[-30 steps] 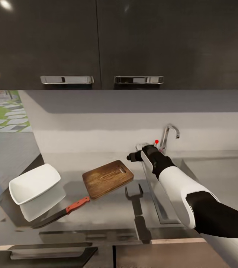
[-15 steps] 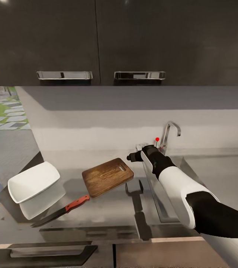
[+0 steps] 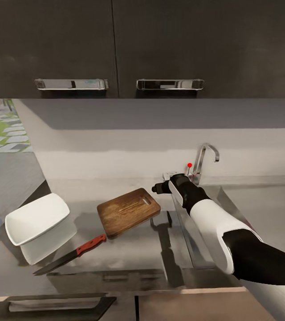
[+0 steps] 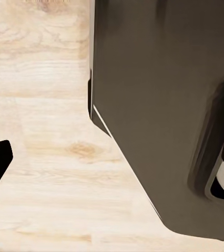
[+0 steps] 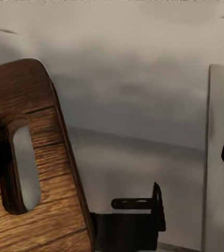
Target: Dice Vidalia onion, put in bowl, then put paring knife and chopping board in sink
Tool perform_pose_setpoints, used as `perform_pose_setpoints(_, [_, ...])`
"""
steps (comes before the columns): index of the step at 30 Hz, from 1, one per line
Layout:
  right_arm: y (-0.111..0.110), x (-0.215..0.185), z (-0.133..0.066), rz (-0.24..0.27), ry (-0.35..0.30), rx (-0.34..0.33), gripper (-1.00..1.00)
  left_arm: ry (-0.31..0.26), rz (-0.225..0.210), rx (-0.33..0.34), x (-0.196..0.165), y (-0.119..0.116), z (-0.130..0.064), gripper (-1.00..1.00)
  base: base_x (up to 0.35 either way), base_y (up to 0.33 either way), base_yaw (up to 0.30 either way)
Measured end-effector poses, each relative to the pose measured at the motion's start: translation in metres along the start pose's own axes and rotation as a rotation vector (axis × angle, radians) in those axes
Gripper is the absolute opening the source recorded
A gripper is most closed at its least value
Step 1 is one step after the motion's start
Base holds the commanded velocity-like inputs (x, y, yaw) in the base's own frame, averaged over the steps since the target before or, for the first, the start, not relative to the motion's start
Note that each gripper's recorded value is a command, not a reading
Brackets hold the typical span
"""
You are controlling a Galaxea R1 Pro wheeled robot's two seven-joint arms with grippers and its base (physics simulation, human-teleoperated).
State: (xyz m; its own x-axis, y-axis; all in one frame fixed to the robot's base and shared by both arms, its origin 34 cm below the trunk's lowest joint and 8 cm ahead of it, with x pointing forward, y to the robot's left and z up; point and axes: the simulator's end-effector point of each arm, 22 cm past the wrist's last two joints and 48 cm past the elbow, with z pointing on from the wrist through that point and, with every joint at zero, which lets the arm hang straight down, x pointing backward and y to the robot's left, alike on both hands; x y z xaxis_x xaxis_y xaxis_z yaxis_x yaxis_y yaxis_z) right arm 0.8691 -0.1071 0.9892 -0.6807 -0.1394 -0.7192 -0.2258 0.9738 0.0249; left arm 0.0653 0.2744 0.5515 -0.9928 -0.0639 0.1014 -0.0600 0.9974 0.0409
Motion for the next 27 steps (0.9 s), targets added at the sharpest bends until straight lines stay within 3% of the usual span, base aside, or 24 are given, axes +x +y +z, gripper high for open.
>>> perform_pose_setpoints(7, [-0.001,0.010,0.008,0.001,0.021,-0.001,1.00,0.013,0.000,0.009,0.005,-0.006,0.000,1.00,0.123,0.000,0.000])
perform_pose_setpoints(27, [-0.002,0.024,0.024,0.000,0.032,-0.001,1.00,0.037,0.000,0.010,0.014,-0.007,-0.001,1.00,0.004,0.000,0.010])
